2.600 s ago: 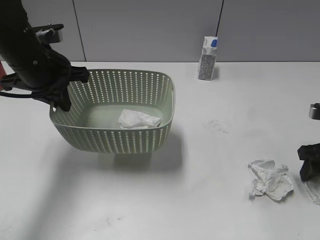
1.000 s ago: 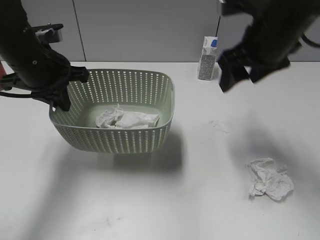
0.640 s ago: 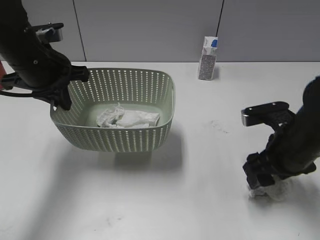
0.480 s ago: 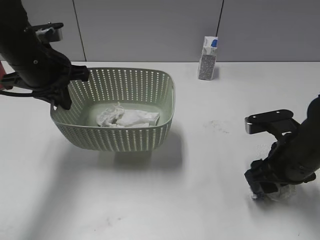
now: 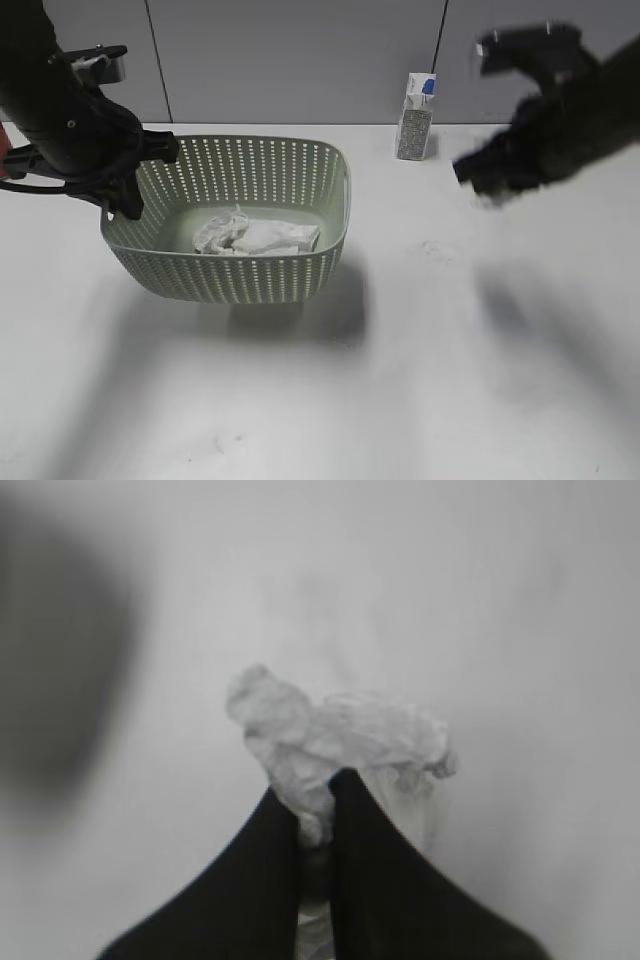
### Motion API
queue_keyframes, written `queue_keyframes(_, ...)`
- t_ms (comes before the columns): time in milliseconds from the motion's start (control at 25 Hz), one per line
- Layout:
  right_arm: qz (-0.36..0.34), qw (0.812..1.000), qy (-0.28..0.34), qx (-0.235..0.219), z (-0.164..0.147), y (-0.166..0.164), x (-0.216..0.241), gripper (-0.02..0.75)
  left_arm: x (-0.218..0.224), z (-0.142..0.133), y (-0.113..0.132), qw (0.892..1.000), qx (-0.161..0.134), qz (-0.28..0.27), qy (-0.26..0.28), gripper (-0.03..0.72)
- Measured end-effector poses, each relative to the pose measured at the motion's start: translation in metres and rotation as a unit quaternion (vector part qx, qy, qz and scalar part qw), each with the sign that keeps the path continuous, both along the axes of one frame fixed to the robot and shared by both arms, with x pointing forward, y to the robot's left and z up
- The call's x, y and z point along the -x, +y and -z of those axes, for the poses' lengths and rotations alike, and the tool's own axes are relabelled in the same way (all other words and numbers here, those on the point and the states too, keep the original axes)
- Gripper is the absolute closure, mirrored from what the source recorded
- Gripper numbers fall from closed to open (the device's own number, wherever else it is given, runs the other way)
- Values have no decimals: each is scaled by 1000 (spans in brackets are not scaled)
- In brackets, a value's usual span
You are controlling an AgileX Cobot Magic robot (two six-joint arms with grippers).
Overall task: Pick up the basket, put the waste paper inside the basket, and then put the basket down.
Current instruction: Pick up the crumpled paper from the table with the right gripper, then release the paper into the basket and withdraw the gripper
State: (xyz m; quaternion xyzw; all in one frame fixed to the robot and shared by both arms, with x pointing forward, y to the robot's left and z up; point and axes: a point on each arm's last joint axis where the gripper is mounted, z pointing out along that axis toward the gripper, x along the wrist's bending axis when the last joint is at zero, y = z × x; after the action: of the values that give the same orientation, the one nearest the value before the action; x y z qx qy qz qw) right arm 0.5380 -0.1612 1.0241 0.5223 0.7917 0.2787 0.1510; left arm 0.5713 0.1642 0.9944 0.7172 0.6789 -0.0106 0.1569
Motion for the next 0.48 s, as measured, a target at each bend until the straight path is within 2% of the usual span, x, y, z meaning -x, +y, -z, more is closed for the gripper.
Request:
queue_keyframes(80, -37, 996, -74, -43, -52, 26, -11, 685, 0, 0, 0, 1000, 0, 0, 1, 685)
queue_keyframes(160, -74, 987, -118, -82, -87, 54, -14, 686, 0, 0, 0, 1000, -1, 1, 3, 685)
queue_keyframes(240, -103, 980, -129, -108, -104, 81, -18, 686, 0, 0, 0, 1000, -1, 1, 3, 685)
queue_keyframes(320, -129, 979, -100, -118, -96, 108, -20, 686, 1, 0, 0, 1000, -1, 1, 3, 685)
queue_keyframes(400, -153, 981, -45, -108, -66, 132, -22, 666, 1, 0, 0, 1000, -1, 1, 4, 685)
queue_keyframes(480, -178, 979, 11, -94, -33, 153, -20, 563, 1, 0, 0, 1000, -1, 1, 4, 685)
